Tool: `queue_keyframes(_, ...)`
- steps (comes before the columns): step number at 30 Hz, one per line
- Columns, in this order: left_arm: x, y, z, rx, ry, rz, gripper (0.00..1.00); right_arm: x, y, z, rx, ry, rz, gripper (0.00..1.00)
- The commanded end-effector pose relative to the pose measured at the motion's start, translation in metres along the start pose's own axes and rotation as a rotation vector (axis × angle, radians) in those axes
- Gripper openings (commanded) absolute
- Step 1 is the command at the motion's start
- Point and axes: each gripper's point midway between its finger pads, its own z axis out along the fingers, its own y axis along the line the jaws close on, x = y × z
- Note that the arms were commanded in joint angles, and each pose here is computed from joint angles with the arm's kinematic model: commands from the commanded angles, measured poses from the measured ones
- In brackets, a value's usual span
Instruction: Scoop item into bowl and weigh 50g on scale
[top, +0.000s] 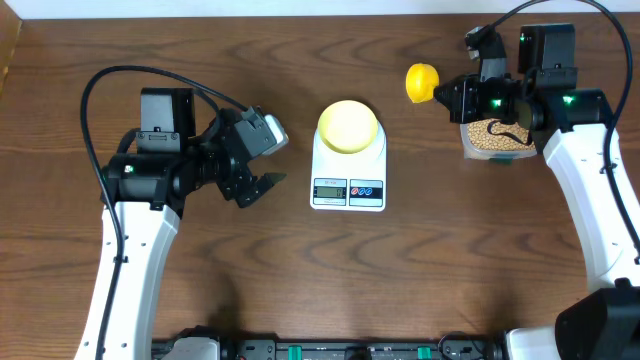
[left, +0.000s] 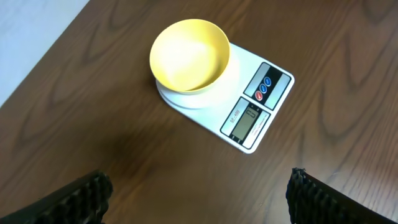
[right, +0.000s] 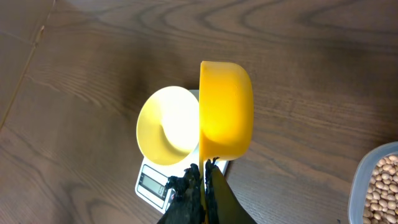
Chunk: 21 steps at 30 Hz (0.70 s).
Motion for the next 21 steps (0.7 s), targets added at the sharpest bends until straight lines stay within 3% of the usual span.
queue_keyframes(1,0.0026,-0.0019,0.0022,0.017,0.000,-0.054,0.92,-0.0095,0.0022,-0.0065,-0.003,-0.027,-0.030,0.01)
queue_keyframes(21,0.0059,-0.0051,0.0031,0.031,0.012,-0.077,0.92,-0.0093,0.0022,-0.0065,-0.003,-0.026,-0.029,0.01)
